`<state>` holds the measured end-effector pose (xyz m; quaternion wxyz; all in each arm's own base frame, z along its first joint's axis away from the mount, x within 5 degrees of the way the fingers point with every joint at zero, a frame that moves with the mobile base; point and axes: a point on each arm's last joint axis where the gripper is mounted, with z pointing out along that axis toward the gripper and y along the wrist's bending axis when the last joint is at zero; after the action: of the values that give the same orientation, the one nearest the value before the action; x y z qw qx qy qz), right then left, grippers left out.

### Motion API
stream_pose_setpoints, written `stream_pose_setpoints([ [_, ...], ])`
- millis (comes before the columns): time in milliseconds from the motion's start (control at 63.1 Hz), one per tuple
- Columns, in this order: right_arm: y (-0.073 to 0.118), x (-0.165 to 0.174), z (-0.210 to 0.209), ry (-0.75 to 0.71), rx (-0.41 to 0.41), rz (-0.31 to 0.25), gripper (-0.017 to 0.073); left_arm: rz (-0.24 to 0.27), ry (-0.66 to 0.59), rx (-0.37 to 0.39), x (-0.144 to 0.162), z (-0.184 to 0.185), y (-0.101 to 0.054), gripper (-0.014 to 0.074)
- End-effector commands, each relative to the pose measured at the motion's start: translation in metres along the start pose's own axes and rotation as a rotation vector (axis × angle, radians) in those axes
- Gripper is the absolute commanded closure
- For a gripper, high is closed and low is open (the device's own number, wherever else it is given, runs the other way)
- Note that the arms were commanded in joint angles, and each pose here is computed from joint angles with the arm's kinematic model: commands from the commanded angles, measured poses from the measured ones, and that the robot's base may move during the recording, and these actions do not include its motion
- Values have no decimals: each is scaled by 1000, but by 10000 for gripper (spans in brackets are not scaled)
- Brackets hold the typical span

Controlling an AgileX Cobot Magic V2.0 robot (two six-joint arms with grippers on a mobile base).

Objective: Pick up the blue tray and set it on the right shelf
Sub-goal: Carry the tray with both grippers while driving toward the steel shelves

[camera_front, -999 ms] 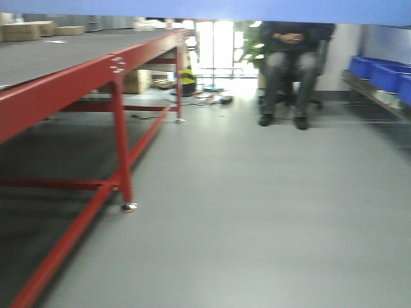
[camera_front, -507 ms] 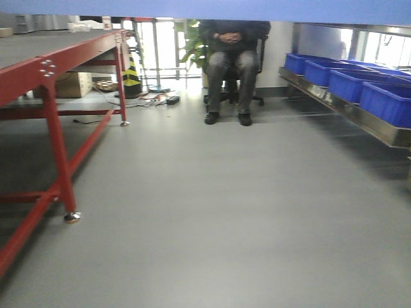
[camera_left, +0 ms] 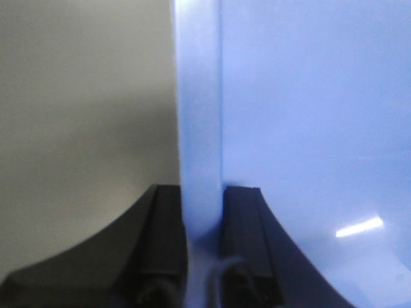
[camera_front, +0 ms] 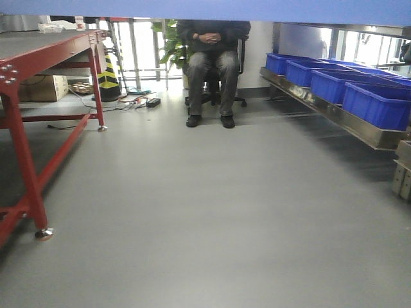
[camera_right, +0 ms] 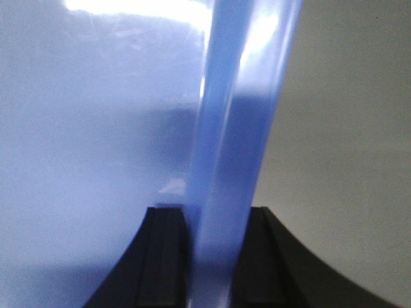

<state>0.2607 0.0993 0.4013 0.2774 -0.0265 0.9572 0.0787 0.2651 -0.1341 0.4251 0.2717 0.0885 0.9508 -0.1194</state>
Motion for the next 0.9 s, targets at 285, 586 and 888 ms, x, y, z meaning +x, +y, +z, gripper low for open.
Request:
stream_pose_setpoints([
  [285, -6, -7, -21, -105, 35, -46, 503, 30, 7, -18, 7, -24, 2, 642],
  [586, -6, -7, -21, -105, 35, -46, 503, 29, 8, -14, 7, -24, 2, 642],
  [888, -6, -7, -21, -105, 35, -46, 503, 26, 11, -3, 8, -24, 1, 642],
])
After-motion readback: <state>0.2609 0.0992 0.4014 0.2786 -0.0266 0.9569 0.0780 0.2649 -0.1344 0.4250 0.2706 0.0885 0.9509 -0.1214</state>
